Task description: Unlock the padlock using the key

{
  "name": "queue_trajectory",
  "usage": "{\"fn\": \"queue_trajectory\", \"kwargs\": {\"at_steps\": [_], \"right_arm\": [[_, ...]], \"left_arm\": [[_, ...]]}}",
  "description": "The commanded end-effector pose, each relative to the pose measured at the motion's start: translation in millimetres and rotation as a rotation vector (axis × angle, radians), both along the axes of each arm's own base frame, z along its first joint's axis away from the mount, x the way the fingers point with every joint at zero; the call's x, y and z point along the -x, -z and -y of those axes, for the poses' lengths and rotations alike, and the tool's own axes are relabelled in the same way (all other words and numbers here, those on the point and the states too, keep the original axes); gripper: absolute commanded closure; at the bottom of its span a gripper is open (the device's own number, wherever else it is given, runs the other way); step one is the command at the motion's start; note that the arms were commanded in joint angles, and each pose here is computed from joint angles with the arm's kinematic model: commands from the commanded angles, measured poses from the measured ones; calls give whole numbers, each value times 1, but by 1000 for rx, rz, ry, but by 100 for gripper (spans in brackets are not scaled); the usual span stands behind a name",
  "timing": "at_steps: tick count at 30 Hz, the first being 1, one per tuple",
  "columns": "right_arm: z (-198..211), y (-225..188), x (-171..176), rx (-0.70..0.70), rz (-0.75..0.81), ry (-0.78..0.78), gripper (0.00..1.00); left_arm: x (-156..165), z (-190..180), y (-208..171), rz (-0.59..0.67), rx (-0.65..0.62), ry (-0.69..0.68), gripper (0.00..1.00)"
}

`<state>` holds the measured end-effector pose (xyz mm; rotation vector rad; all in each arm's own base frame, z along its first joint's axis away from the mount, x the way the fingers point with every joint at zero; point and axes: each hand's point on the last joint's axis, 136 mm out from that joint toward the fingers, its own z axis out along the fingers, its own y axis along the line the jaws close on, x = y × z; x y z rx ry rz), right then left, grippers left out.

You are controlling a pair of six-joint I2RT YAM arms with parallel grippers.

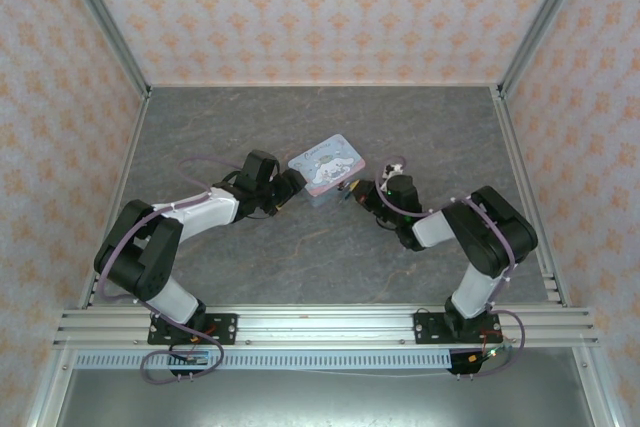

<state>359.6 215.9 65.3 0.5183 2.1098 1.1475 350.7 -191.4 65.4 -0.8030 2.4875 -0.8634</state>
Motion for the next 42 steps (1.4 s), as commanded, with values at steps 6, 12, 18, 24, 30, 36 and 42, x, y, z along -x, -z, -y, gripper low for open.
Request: {"fn": "queue_trajectory", "kwargs": {"at_steps": [6, 12, 18, 24, 30, 36, 42], "right_arm": [[21, -11, 1, 84, 52, 41, 100], [26, -32, 29, 209, 91, -68, 100], [19, -43, 82, 270, 13, -300, 100], [12, -35, 138, 189, -181, -469, 100], [13, -11, 145, 175, -272, -463, 100], [6, 9, 134, 187, -321, -474, 100], [10, 10, 121, 213, -297, -422, 76]], "left_arm": [[20, -19, 17, -60, -91, 8, 23], [9, -25, -40, 93, -131, 30, 14], [16, -52, -90, 231, -260, 15, 8], [27, -67, -114, 313, -321, 21, 8], [30, -70, -111, 308, -328, 15, 8], [31, -70, -112, 316, -319, 10, 8], [34, -72, -115, 323, -326, 12, 8]]}}
